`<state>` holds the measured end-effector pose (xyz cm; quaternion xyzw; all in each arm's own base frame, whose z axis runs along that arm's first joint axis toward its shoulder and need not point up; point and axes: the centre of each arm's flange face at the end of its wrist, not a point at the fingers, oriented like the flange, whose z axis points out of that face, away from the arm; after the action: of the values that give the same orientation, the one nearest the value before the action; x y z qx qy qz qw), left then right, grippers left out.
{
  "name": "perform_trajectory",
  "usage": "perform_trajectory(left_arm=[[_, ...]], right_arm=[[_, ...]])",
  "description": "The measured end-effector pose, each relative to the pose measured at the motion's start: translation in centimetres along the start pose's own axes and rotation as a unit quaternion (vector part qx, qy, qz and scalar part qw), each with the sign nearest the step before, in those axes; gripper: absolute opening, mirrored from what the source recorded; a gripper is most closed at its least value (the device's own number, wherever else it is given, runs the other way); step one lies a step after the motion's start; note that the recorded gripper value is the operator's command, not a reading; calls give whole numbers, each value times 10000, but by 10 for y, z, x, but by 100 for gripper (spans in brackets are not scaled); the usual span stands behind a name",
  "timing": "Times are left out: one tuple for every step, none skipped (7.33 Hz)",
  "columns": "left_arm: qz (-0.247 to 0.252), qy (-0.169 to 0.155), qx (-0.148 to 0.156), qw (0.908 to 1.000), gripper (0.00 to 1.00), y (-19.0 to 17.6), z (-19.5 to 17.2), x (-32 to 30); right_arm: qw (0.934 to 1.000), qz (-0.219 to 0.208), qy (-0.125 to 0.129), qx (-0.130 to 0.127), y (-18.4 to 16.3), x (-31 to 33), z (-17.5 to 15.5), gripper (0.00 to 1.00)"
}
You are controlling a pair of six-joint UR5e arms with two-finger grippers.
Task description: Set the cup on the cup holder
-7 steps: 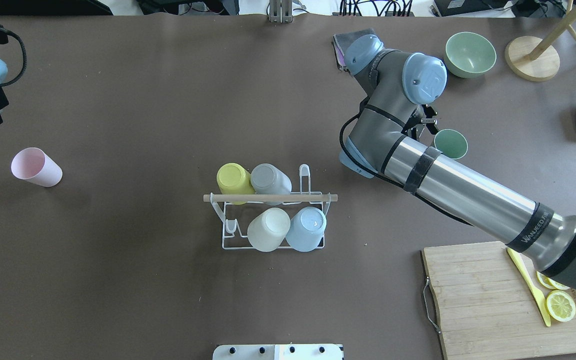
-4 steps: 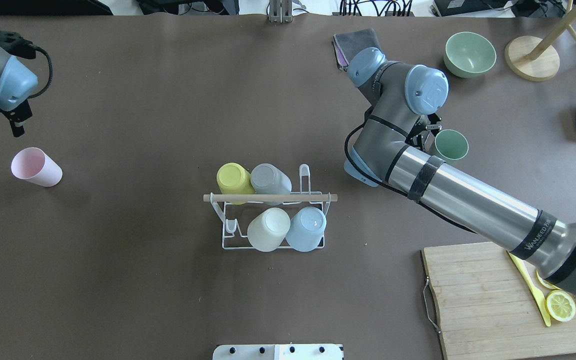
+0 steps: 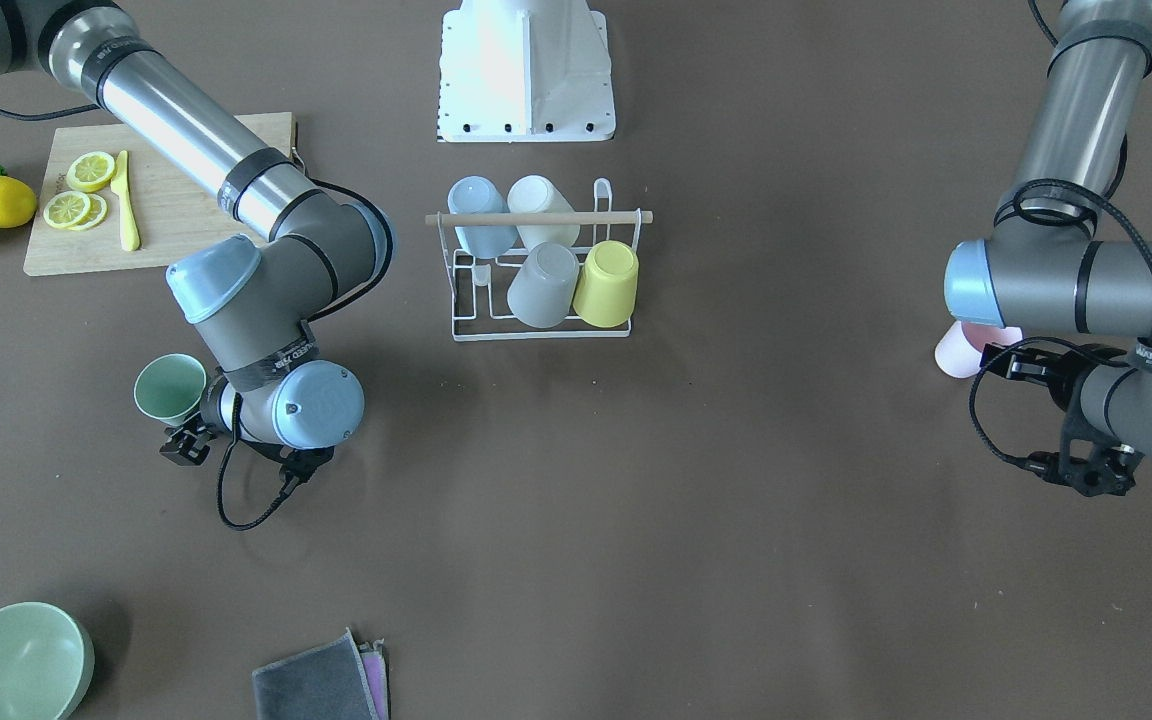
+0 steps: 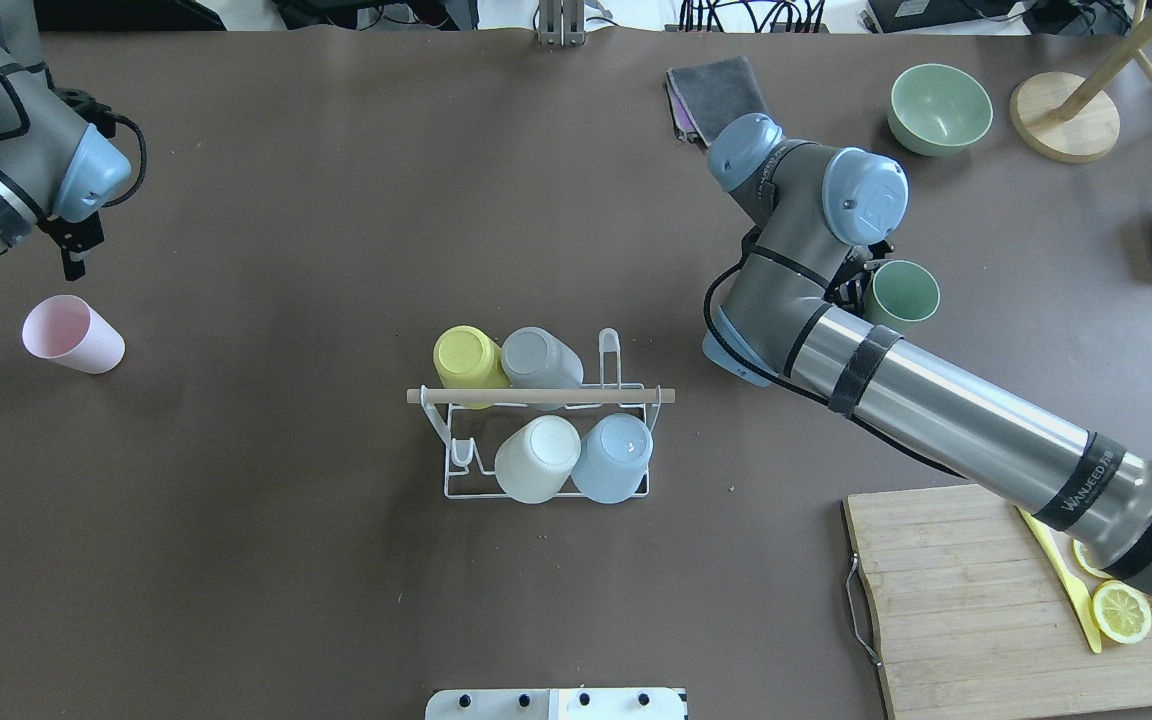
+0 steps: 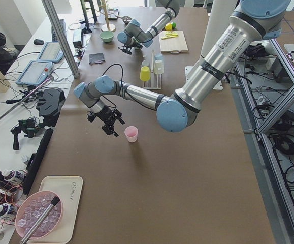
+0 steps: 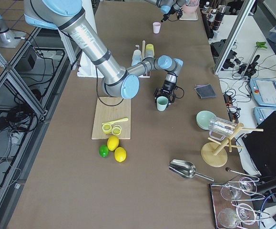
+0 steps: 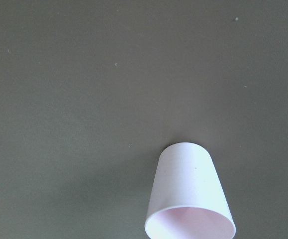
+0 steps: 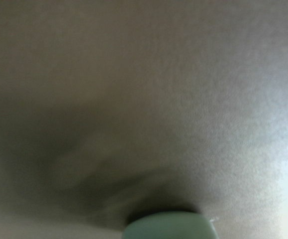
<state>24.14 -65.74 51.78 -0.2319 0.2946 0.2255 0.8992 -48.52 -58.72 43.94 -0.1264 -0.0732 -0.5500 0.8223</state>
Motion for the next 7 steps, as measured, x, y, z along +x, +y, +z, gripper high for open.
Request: perform_trajectory(left_arm=[[41, -13, 26, 10000, 98, -11, 3, -2], [54, -22, -19, 10000, 98, -20, 9, 0], [53, -23, -77, 10000, 98, -26, 16, 4], [37, -13, -111, 9999, 98, -29, 20, 7], [-27, -8, -149, 9999, 98, -31, 24, 9], [-147, 3, -196, 9997, 98, -34, 29, 12], [-247, 30, -230, 9994, 98, -35, 33, 13]], right_arm=[[10000, -27, 5, -19, 1, 1, 4, 95], [10000, -55, 3, -31, 2, 3, 6, 95], [10000, -75, -2, -37, 4, 6, 8, 95], [10000, -88, -8, -38, 7, 9, 9, 96], [9999, -103, -16, -37, 9, 11, 11, 96], [9999, -119, -22, -39, 11, 13, 13, 96], [9999, -123, -28, -46, 12, 14, 15, 96]])
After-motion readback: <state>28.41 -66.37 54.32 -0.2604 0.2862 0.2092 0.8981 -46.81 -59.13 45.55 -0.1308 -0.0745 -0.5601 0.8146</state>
